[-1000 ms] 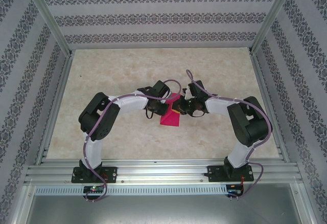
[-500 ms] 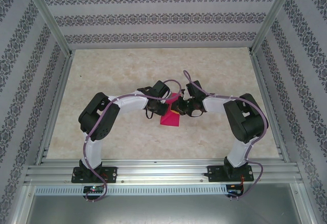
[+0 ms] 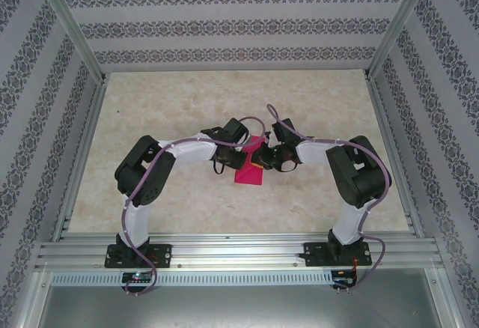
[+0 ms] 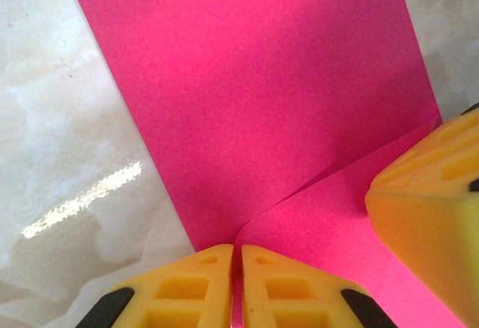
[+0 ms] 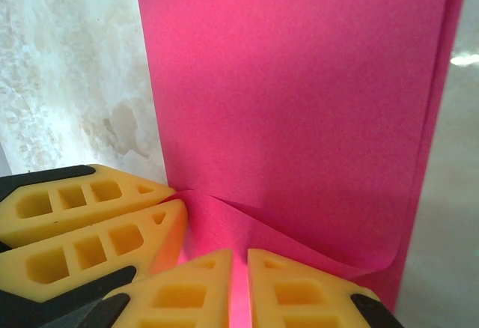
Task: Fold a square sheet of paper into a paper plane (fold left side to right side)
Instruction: Fold the triangle a second time at the center of the table.
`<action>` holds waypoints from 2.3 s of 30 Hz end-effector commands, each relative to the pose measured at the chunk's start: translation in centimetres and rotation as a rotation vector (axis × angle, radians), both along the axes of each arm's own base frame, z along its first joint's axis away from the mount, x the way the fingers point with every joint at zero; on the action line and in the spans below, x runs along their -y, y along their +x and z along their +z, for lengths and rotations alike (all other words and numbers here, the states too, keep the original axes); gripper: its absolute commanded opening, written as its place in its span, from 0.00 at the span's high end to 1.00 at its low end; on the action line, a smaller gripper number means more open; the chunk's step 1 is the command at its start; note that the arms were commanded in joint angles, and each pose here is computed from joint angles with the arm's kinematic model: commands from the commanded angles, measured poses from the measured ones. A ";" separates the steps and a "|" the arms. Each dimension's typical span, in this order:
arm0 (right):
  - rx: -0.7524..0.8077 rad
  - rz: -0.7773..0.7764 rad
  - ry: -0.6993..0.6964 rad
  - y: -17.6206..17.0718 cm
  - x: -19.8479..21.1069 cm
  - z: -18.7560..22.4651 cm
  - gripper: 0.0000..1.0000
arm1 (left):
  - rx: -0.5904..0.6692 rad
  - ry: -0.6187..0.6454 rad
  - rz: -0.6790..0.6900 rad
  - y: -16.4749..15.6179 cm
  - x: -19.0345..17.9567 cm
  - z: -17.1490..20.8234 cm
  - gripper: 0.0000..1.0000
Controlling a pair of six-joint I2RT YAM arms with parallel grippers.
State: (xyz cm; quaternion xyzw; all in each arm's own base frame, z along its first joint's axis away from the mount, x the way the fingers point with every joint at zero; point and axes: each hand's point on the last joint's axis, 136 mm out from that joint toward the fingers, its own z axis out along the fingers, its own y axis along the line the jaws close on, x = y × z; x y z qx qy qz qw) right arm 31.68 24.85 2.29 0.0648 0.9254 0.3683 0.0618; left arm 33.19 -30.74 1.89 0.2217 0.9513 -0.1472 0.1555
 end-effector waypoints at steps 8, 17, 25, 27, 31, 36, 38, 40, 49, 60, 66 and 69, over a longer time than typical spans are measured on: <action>-0.002 0.021 -0.052 0.1 0.2 -1.2 0.85 | 0.010 0.046 0.042 0.2 -1.6 -0.6 0.87; -0.078 0.020 -0.119 -1.2 1.3 -3.3 0.85 | 0.025 0.028 0.054 0.5 -1.4 0.3 0.84; -0.110 0.014 -0.147 -2.1 2.2 -4.2 0.85 | 0.078 -0.034 0.083 0.7 -1.4 4.4 0.61; -0.112 0.013 -0.148 -2.1 2.2 -4.3 0.85 | 0.090 -0.071 0.089 0.4 -1.5 5.8 0.58; -0.106 0.014 -0.145 -2.0 2.2 -4.2 0.85 | 0.075 -0.168 0.066 -1.3 -1.1 8.0 0.55; -0.103 0.011 -0.142 -1.9 2.2 -4.1 0.85 | -0.037 -0.354 -0.010 -4.7 1.2 8.5 0.55; -0.101 0.011 -0.141 -1.9 2.2 -4.0 0.85 | -0.078 -0.406 -0.024 -5.6 2.1 8.2 0.55; -0.100 0.010 -0.139 -1.9 2.1 -4.0 0.85 | -0.107 -0.434 -0.030 -6.0 2.8 7.7 0.55; -0.101 0.013 -0.140 -1.9 2.1 -3.9 0.85 | -0.162 -0.387 -0.002 -5.8 3.2 4.2 0.56; -0.102 0.015 -0.143 -1.9 2.2 -4.0 0.85 | -0.203 -0.306 0.013 -6.6 2.1 1.4 0.57; -0.103 0.016 -0.147 -1.9 2.2 -4.0 0.85 | -0.211 -0.264 0.023 -7.0 1.3 0.6 0.58; -0.104 0.016 -0.148 -1.9 2.2 -4.0 0.85 | -0.212 -0.252 0.025 -7.1 1.0 0.3 0.57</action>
